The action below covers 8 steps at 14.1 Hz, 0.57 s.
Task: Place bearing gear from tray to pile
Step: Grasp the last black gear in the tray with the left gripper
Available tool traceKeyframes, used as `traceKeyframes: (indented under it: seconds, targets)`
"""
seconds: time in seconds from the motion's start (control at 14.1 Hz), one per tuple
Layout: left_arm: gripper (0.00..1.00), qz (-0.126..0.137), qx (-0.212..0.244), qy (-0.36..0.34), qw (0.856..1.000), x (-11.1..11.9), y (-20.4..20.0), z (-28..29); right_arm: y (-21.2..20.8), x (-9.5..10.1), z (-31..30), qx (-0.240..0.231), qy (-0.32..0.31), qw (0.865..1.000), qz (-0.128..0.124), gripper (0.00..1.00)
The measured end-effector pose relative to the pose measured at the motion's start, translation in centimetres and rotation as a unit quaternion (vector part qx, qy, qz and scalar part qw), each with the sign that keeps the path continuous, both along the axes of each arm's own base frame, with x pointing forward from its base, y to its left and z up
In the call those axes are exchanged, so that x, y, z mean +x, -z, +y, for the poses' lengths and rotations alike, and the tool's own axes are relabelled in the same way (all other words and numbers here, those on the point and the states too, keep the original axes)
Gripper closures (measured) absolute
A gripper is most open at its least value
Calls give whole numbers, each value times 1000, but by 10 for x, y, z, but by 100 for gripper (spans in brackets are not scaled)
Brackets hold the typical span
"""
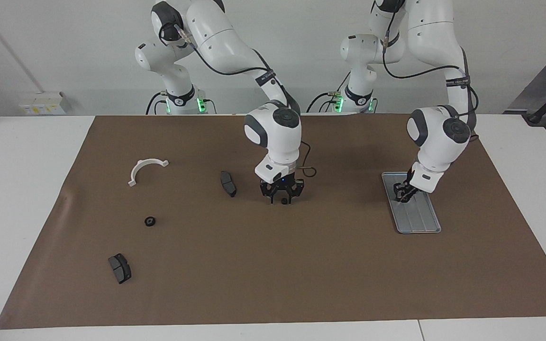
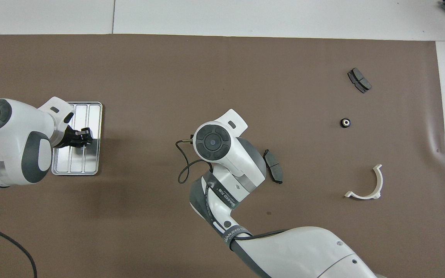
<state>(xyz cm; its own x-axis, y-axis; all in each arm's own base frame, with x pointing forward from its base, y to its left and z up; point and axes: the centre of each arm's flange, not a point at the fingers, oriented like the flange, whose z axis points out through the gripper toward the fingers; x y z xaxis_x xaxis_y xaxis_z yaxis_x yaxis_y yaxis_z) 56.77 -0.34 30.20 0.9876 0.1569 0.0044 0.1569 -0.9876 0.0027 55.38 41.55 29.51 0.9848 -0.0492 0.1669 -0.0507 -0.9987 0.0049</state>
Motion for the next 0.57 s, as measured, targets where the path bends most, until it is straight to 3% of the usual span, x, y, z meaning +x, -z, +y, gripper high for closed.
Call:
traceKeyframes:
  seconds: [0.36, 0.57]
  targets:
    - [64, -1, 0, 0, 1000, 0, -1, 0, 3, -5, 4, -1, -4, 1000, 3, 41]
    - [64, -7, -1, 2, 1000, 14, -21, -3, 5, -6, 4, -2, -5, 1000, 5, 44]
